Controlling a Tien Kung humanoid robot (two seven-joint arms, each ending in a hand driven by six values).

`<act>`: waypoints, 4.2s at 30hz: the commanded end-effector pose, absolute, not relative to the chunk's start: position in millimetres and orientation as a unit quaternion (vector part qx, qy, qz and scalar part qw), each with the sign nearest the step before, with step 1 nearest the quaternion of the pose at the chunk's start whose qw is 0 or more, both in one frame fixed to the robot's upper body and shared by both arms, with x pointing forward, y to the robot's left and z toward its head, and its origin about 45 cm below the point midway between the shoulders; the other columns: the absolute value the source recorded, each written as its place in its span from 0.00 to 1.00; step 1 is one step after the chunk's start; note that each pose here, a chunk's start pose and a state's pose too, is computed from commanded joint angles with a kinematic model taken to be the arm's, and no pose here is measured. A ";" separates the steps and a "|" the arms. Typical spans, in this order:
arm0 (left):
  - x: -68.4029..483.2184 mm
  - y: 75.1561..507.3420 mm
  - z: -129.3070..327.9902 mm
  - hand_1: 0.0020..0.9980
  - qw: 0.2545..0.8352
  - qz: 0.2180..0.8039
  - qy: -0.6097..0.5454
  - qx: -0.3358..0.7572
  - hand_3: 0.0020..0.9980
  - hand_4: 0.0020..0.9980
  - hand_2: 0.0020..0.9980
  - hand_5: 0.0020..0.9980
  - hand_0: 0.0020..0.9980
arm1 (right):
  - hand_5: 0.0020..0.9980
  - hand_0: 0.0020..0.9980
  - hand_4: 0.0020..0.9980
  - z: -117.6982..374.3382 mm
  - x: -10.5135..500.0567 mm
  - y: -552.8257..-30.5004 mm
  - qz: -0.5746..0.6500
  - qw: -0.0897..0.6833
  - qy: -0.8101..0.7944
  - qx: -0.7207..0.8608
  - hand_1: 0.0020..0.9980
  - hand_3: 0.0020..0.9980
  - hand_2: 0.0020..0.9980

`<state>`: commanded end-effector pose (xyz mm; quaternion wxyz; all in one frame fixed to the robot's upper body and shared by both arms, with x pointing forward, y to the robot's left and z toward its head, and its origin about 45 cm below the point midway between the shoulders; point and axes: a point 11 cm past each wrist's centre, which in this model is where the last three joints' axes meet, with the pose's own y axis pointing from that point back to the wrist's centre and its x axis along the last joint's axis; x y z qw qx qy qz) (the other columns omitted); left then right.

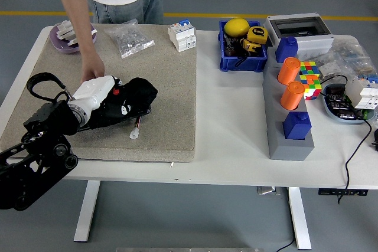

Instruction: Pick the rag up,wipe the panel,place it on the desk

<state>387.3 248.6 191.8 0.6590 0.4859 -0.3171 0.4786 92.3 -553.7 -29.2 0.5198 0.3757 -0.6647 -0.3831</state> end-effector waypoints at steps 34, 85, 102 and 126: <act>372.3 290.7 179.6 0.12 0.632 0.490 -0.298 0.521 0.58 0.58 0.55 0.00 0.20 | 0.63 0.75 1.00 -29.8 86.3 -555.2 -0.386 0.520 -0.666 0.371 0.61 0.62 0.64; 332.3 441.8 189.6 0.12 0.512 0.596 -0.226 0.576 0.58 0.59 0.55 0.00 0.20 | 0.63 0.75 1.00 -30.2 79.1 -557.0 -0.393 0.520 -0.666 0.364 0.61 0.62 0.64; 363.0 460.1 173.7 0.34 0.529 0.662 -0.194 0.494 0.58 0.59 0.55 0.00 0.28 | 0.63 0.75 1.00 -31.3 84.1 -553.1 -0.392 0.523 -0.661 0.370 0.61 0.62 0.64; 369.5 454.5 160.6 0.60 0.559 0.627 -0.200 0.505 0.57 0.65 0.58 0.01 0.50 | 0.63 0.75 1.00 -32.0 87.8 -550.9 -0.389 0.522 -0.661 0.374 0.61 0.61 0.64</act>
